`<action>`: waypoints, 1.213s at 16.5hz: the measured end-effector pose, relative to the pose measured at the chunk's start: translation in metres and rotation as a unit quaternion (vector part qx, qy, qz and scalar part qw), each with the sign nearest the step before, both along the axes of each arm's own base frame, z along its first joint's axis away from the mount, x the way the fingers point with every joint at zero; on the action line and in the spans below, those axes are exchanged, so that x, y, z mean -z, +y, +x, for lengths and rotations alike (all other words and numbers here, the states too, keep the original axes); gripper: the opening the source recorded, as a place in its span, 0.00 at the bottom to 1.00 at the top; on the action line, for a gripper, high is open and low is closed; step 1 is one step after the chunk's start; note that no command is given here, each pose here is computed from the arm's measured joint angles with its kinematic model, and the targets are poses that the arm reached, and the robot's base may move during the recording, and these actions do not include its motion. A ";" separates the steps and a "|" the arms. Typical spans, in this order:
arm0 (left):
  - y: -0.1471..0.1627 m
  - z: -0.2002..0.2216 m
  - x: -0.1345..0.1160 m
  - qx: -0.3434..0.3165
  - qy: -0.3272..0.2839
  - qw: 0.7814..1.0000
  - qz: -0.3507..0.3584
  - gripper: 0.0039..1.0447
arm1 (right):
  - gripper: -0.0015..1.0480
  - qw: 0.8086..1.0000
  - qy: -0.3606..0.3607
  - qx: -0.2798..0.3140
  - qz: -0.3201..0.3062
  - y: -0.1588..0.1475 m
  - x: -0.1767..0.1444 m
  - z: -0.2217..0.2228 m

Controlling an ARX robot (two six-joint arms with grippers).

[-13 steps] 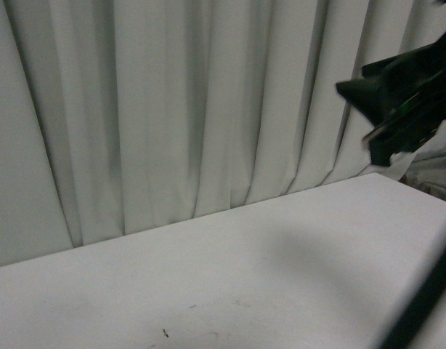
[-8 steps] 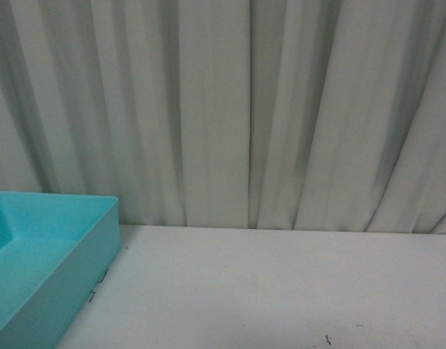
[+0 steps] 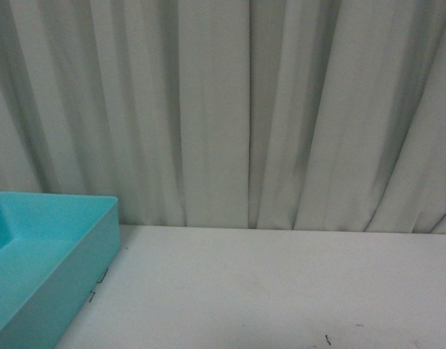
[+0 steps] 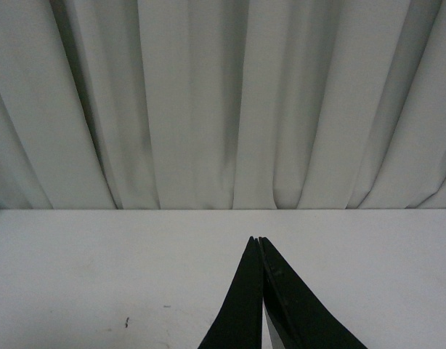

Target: Wind up and store yellow beetle toy

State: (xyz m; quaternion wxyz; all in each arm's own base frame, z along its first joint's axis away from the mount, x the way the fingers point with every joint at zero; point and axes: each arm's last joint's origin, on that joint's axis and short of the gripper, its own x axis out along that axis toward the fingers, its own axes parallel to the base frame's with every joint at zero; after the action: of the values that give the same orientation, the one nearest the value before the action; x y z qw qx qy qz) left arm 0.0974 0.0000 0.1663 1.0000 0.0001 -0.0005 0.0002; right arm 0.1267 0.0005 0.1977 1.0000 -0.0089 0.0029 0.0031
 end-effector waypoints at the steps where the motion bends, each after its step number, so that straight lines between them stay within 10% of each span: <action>1: 0.000 0.000 0.000 0.000 0.000 1.000 0.000 0.94 | 0.02 1.000 -0.004 0.000 0.000 0.000 0.002 -0.003; 20: 0.000 0.000 0.000 0.000 0.000 1.000 0.000 0.94 | 0.02 1.000 -0.005 0.001 0.002 0.000 0.031 -0.030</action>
State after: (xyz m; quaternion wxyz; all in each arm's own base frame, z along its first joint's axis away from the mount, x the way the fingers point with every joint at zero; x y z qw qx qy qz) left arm 0.0974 0.0000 0.1662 1.0000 0.0001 -0.0003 0.0004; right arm 0.0972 0.0003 0.1666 1.0000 -0.0073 -0.0022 0.0017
